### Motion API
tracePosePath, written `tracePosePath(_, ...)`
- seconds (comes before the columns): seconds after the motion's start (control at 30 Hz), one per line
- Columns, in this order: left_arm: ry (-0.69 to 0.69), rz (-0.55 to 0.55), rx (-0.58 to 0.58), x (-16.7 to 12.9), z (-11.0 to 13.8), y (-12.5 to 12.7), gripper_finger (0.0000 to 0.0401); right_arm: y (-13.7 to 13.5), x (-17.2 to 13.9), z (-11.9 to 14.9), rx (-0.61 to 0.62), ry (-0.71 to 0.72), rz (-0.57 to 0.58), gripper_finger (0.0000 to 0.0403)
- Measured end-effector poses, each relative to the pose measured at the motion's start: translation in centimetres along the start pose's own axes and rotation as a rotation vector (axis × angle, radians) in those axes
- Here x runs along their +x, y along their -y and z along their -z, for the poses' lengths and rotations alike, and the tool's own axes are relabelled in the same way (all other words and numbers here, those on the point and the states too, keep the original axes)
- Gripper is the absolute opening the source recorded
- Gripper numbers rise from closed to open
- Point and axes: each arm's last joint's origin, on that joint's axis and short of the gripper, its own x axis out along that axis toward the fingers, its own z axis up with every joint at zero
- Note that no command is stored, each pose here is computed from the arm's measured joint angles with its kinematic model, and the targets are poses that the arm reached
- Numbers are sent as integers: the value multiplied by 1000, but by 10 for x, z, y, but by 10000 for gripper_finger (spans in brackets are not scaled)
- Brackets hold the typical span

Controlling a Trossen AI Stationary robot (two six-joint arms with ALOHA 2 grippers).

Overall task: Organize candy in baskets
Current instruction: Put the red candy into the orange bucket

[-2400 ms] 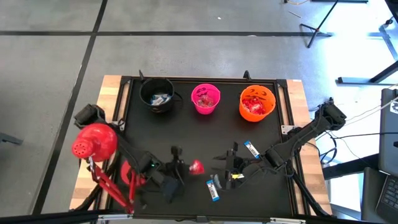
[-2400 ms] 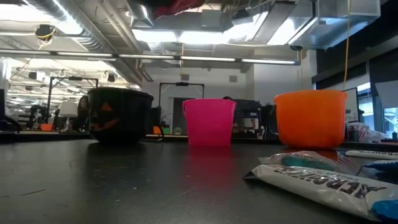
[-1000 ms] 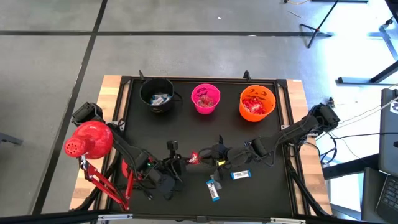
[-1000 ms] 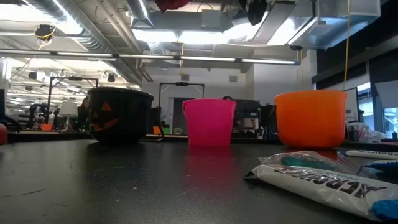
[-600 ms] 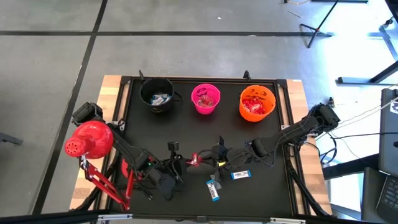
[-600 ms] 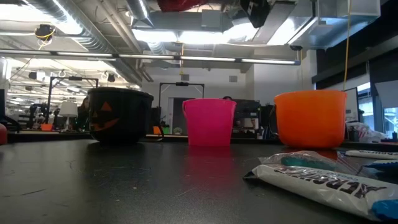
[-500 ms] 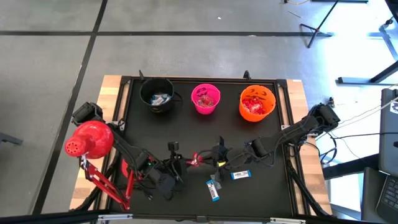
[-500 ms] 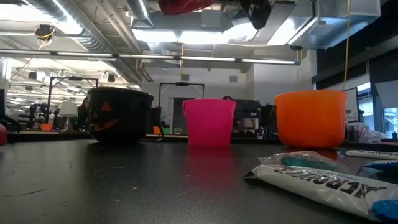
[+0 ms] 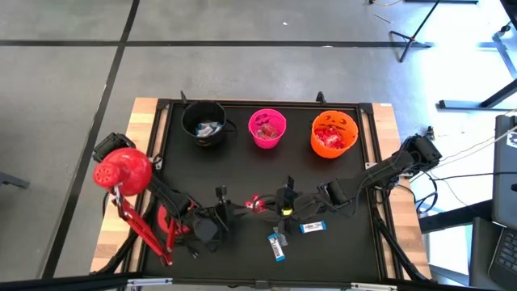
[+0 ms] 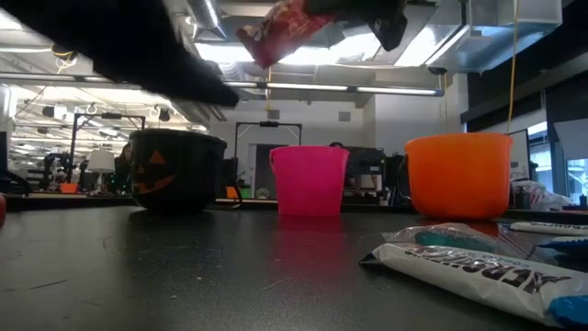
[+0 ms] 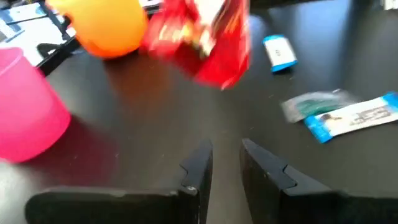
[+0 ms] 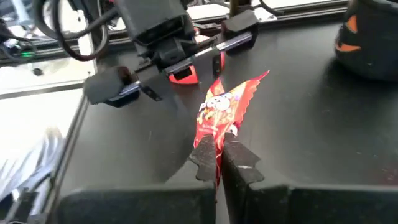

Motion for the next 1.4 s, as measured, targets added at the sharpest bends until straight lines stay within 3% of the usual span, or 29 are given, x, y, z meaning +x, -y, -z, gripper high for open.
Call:
tracePosePath(0.23,-63,-106,-57,12,28,-28,73,4,0,4,-16,-19,83,2)
tracePosePath(0.57,-129,-129,-237,11,36,-100,73,6,-6,1,-21,-18,115,3)
tracePosePath(0.7,-47,-148,-295,-8,25,-126,73,11,-16,-1,-32,-30,157,2)
tracePosePath(1.07,370,-61,-431,-91,-31,-170,73,24,-57,-20,-18,11,240,3)
tracePosePath(1.4,536,-93,-506,-130,-39,-192,73,53,-108,-18,-35,-17,533,5)
